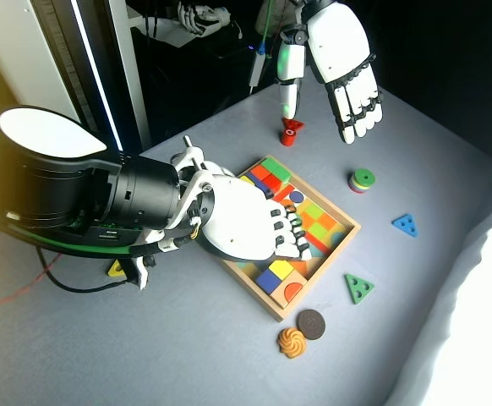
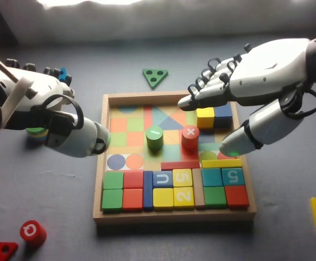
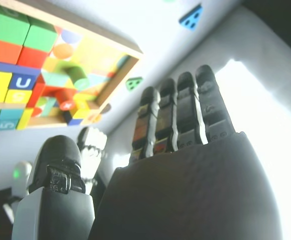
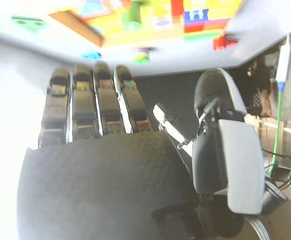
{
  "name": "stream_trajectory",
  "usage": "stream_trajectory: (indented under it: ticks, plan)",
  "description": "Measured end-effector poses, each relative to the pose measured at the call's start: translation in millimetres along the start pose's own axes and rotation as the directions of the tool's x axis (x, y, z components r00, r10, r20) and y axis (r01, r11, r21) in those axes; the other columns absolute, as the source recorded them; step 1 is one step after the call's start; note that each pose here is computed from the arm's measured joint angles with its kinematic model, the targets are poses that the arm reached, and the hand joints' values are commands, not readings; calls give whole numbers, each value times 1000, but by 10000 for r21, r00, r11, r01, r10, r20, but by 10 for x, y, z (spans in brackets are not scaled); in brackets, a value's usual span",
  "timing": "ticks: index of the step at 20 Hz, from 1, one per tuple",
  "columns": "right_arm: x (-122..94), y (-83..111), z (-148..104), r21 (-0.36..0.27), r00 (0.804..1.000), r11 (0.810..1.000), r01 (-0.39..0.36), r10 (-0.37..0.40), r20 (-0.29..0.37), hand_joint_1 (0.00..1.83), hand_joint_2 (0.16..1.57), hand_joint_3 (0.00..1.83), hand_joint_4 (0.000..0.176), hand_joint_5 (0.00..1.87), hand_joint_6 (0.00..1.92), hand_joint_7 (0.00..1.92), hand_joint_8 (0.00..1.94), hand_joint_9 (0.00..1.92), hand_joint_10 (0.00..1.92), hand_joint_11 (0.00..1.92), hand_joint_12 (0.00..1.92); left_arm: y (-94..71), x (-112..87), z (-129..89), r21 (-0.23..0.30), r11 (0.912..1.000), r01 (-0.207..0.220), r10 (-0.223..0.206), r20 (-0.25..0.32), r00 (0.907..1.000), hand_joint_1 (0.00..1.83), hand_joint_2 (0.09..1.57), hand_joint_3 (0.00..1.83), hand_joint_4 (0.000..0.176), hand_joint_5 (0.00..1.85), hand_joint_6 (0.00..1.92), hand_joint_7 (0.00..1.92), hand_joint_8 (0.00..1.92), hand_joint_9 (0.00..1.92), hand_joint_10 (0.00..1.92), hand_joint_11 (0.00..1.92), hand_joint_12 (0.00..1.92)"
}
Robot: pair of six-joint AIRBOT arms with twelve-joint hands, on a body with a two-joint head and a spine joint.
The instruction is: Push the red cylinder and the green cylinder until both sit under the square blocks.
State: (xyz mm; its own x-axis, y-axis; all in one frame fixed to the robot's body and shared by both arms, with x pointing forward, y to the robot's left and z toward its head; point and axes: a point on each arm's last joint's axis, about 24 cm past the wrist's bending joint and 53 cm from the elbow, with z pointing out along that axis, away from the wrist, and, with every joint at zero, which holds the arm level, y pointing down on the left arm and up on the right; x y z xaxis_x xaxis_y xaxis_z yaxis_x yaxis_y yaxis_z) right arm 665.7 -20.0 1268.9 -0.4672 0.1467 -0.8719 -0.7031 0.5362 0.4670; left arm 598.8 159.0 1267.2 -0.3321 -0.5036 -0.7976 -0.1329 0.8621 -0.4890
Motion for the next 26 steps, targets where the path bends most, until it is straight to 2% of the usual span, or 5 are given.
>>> stream_trajectory:
  ticks: [4, 6, 12, 19, 26]
  plan:
    - [-5, 49, 25, -83, 9996, 9995, 291, -292, -68, 454, 1197, 2, 0, 0, 0, 554, 1872, 569, 1855, 175, 1857, 14, -23, 0, -57, 10000, -39, 39, 99, 9999, 0, 1235, 7, 0, 83, 0, 58, 6, 21, 5, 2, 1]
    - [-10, 36, 23, -53, 9995, 9995, 302, -302, -61, 676, 1136, 0, 0, 4, 1, 860, 1938, 957, 1918, 800, 1918, 13, -22, 0, -53, 10000, -38, 38, 95, 9999, 0, 1232, 5, 0, 77, 1, 55, 3, 21, 4, 0, 0]
    - [-7, -92, 35, 243, 9987, 9984, 501, -498, -97, 1428, 1073, 0, 0, 261, 28, 1441, 1941, 1806, 1921, 1861, 1921, 13, -19, 0, -55, 10000, -33, 34, 85, 10000, 0, 1250, 9, 0, 66, 8, 56, 10, 35, 11, 15, 7]
    - [98, -160, 69, 349, 9962, 9962, 797, -784, -379, 1799, 1197, 42, 0, 36, 1, 1563, 1941, 1797, 1921, 1822, 1921, 13, -18, 0, -56, 10000, -31, 31, 78, 10000, 0, 1252, 6, 0, 59, 3, 43, 2, 24, 2, 4, 1]
    - [212, -195, 94, 392, 9939, 9947, 947, -922, -610, 1770, 1170, 49, 0, 83, 23, 1555, 1941, 1729, 1921, 1758, 1921, 14, -15, 0, -58, 10000, -26, 27, 67, 10000, 0, 1266, 7, 0, 40, 0, 26, 1, 11, 2, 0, 0]
